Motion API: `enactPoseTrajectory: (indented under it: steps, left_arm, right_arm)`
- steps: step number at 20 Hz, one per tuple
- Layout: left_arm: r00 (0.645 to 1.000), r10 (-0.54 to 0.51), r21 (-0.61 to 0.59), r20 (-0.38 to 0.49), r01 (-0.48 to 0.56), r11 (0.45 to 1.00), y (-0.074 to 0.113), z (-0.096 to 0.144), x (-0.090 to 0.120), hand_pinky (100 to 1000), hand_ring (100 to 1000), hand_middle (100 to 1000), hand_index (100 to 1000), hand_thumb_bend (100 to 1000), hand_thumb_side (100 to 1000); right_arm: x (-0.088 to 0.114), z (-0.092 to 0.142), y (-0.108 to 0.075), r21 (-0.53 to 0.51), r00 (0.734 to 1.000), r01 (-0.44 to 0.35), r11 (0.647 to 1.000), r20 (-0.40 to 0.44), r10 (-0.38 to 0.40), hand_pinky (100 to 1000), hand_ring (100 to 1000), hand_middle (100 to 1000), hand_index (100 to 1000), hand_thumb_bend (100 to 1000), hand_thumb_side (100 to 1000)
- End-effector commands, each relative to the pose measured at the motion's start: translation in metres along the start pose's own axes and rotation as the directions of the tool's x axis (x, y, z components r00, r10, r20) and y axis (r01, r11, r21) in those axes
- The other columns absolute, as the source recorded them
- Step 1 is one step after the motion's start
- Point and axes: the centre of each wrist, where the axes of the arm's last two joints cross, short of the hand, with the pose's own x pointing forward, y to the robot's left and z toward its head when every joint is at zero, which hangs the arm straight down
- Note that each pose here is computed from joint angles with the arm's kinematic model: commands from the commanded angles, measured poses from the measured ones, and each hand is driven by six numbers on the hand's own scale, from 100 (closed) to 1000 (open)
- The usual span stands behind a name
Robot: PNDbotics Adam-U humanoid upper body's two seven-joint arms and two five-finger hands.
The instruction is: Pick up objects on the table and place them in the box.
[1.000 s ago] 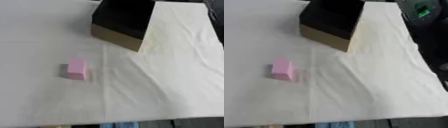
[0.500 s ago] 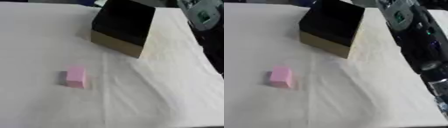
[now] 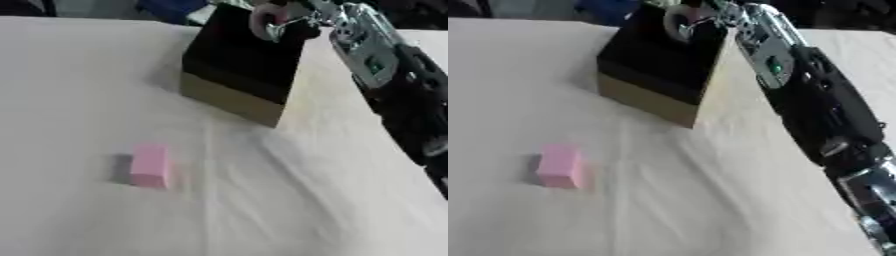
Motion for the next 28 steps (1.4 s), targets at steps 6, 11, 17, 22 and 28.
enactPoseTrajectory:
  steps: [6, 11, 17, 22, 28]
  left_arm:
    - [0.999, 0.005, 0.004, 0.031, -0.005, 1.0, 0.003, -0.006, 0.006, 712, 688, 683, 873, 404, 1000]
    - [0.999, 0.007, 0.003, 0.032, -0.007, 1.0, 0.003, -0.007, 0.006, 712, 687, 682, 873, 403, 1000]
    - [0.999, 0.008, 0.002, 0.033, -0.008, 1.0, 0.003, -0.007, 0.006, 712, 685, 680, 873, 404, 1000]
    - [0.999, 0.008, 0.0, 0.033, -0.008, 1.0, 0.004, -0.007, 0.006, 712, 685, 680, 873, 404, 1000]
    - [0.999, 0.007, -0.008, 0.04, -0.007, 1.0, 0.004, -0.009, 0.006, 714, 688, 683, 874, 404, 1000]
  right_arm:
    - [-0.014, -0.003, 0.007, 0.069, 0.998, -0.055, 0.996, -0.008, 0.055, 768, 729, 605, 605, 100, 292]
    - [-0.017, -0.004, 0.012, 0.115, 0.994, -0.104, 0.988, -0.011, 0.105, 808, 812, 751, 761, 251, 353]
    - [-0.016, -0.004, 0.006, 0.142, 0.989, -0.144, 0.979, -0.001, 0.145, 842, 871, 830, 848, 403, 400]
    - [-0.012, -0.004, -0.004, 0.127, 0.985, -0.167, 0.978, -0.016, 0.171, 847, 875, 832, 849, 426, 409]
    - [0.0, 0.0, -0.037, -0.032, 0.99, -0.137, 0.99, 0.018, 0.138, 840, 863, 820, 833, 341, 440]
